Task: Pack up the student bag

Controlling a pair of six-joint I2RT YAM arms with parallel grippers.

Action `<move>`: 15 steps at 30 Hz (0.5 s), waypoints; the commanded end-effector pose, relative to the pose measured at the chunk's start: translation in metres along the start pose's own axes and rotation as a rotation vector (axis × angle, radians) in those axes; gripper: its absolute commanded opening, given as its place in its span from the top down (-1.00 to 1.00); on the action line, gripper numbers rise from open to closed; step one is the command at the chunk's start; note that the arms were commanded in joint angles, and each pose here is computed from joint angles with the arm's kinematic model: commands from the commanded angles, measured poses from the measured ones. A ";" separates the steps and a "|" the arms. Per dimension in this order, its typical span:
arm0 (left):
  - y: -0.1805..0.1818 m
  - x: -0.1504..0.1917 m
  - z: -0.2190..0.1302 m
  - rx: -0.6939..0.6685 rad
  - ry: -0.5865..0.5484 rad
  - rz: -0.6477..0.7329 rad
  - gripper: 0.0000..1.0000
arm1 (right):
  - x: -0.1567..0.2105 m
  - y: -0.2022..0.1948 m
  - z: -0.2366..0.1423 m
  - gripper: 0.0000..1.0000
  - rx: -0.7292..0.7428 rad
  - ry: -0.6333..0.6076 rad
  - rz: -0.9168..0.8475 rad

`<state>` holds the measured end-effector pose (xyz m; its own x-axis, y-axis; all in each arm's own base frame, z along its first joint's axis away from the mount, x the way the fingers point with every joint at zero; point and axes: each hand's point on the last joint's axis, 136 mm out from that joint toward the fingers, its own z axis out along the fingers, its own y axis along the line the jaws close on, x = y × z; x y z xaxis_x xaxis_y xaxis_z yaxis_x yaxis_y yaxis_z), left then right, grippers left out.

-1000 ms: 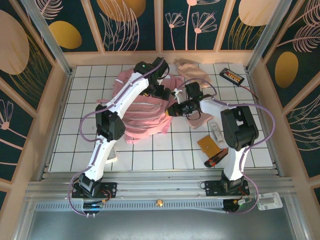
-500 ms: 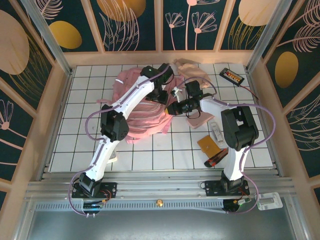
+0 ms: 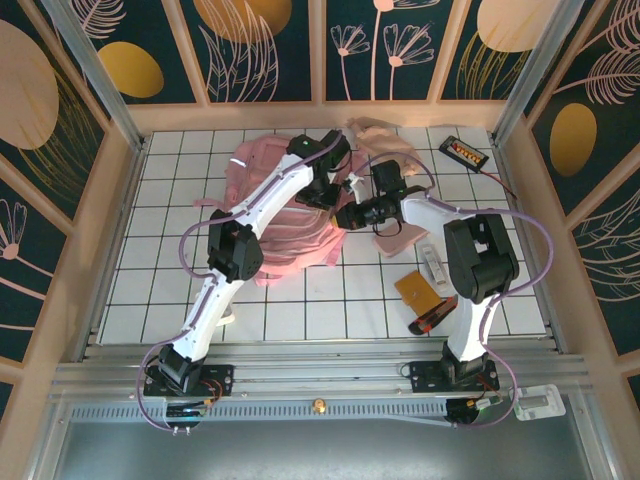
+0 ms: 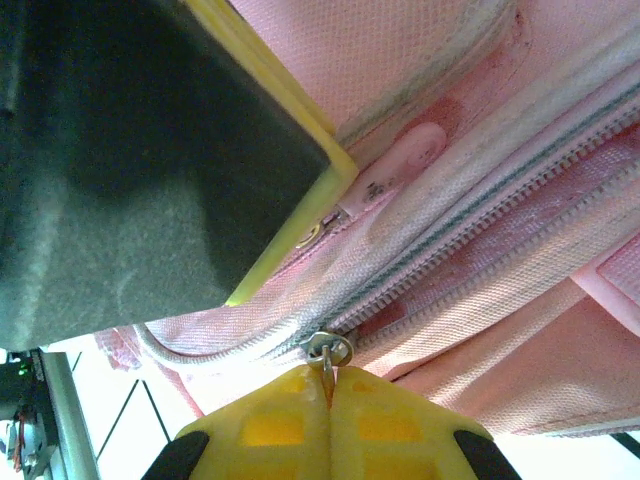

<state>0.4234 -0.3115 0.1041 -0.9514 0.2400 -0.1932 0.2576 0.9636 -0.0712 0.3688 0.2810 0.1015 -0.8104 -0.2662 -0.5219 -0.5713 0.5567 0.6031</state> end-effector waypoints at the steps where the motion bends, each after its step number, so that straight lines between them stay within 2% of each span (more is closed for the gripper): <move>1: 0.004 -0.023 -0.012 0.098 -0.038 -0.172 1.00 | -0.027 0.016 -0.020 1.00 0.004 -0.067 -0.080; 4: 0.011 -0.061 -0.037 0.218 -0.153 -0.311 1.00 | -0.026 0.024 -0.020 1.00 -0.019 -0.061 -0.070; 5: 0.013 -0.068 -0.041 0.260 -0.161 -0.354 1.00 | -0.024 0.029 -0.019 1.00 -0.040 -0.056 -0.058; 7: 0.015 -0.085 -0.053 0.295 -0.230 -0.390 1.00 | -0.019 0.039 -0.017 1.00 -0.083 -0.046 -0.032; 15: 0.005 -0.110 -0.059 0.409 -0.284 -0.484 1.00 | -0.013 0.065 -0.005 1.00 -0.150 -0.040 0.025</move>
<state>0.4976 -0.3146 0.1631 -0.9421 -0.1419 -0.3038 0.0043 0.9009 -0.4341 0.3658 0.2997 0.1324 -0.8062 -0.2143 -0.5515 -0.5727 0.5168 0.6363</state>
